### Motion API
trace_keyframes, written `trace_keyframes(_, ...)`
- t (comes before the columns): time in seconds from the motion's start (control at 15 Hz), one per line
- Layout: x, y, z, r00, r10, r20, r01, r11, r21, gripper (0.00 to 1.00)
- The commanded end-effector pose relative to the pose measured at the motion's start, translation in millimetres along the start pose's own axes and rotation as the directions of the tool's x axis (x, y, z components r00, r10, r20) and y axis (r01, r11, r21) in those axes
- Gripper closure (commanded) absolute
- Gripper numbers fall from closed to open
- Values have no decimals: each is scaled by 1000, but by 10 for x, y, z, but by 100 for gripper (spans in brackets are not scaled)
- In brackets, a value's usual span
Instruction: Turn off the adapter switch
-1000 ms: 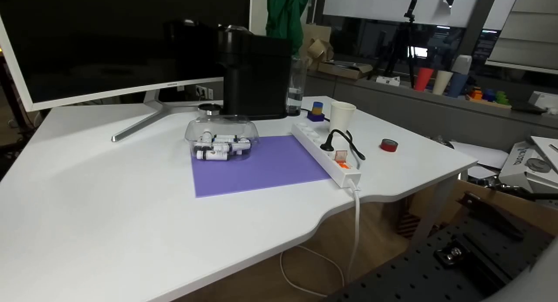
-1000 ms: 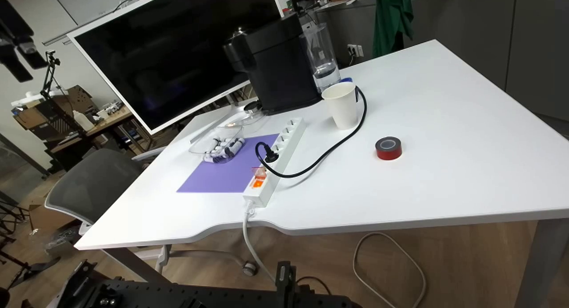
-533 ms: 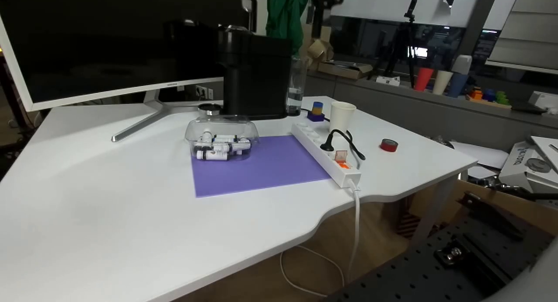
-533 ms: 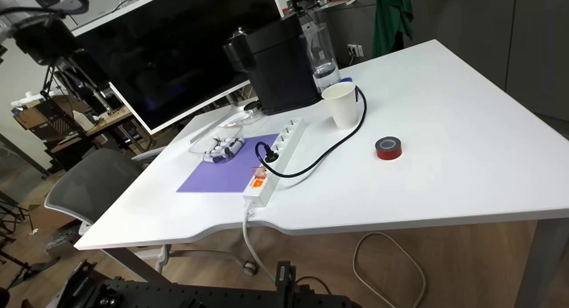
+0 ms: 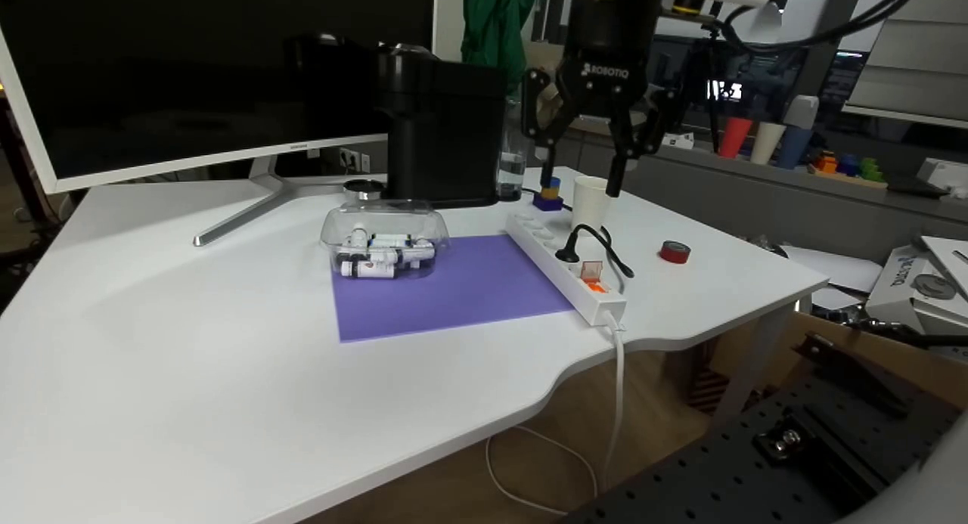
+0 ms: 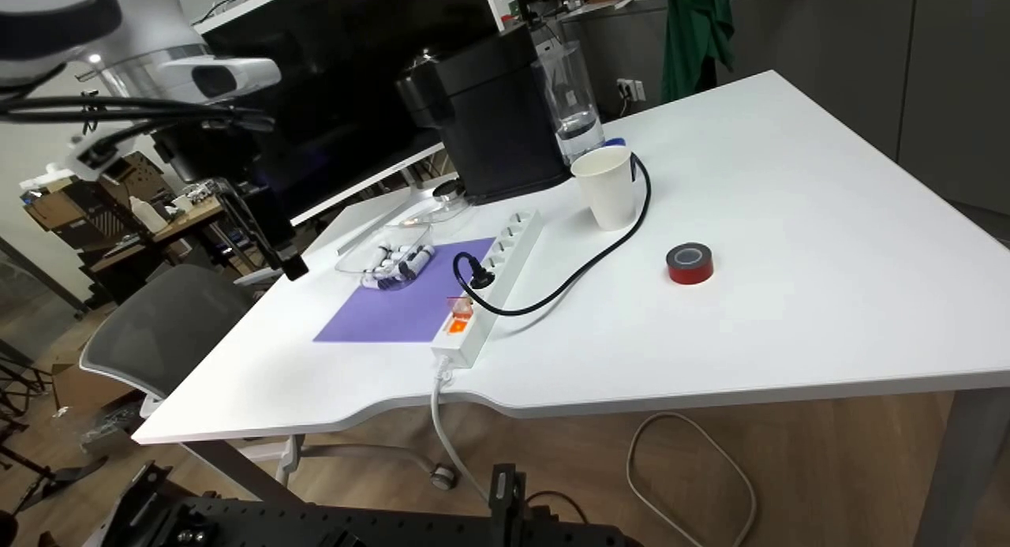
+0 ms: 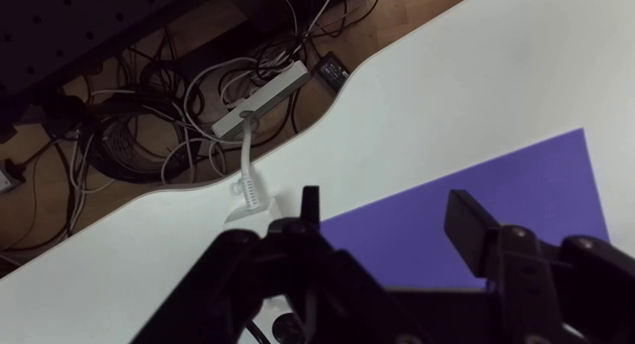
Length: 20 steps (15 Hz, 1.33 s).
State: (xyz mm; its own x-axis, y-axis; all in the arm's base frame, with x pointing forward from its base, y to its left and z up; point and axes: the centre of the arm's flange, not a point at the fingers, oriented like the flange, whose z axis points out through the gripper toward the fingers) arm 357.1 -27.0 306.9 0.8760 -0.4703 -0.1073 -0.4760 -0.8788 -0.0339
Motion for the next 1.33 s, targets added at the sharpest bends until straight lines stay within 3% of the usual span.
trace_keyframes(0.0, 307, 350, 214, 998, 39, 44, -41, 999, 29, 61)
trace_keyframes(0.4, 651, 614, 338, 999, 27, 30, -27, 1000, 14, 100)
trace_keyframes(0.47, 682, 612, 315, 999, 34, 26, -35, 999, 12, 100)
trace_keyframes(0.53, 505, 612, 346, 999, 32, 31, -32, 999, 18, 91)
trace_keyframes(0.6, 548, 610, 346, 999, 32, 29, -33, 999, 16, 99)
trace_keyframes(0.8, 600, 603, 344, 999, 33, 28, -34, 999, 15, 100)
trace_keyframes(1.27, 584, 588, 654, 994, -85, -71, 79, 994, -81, 100)
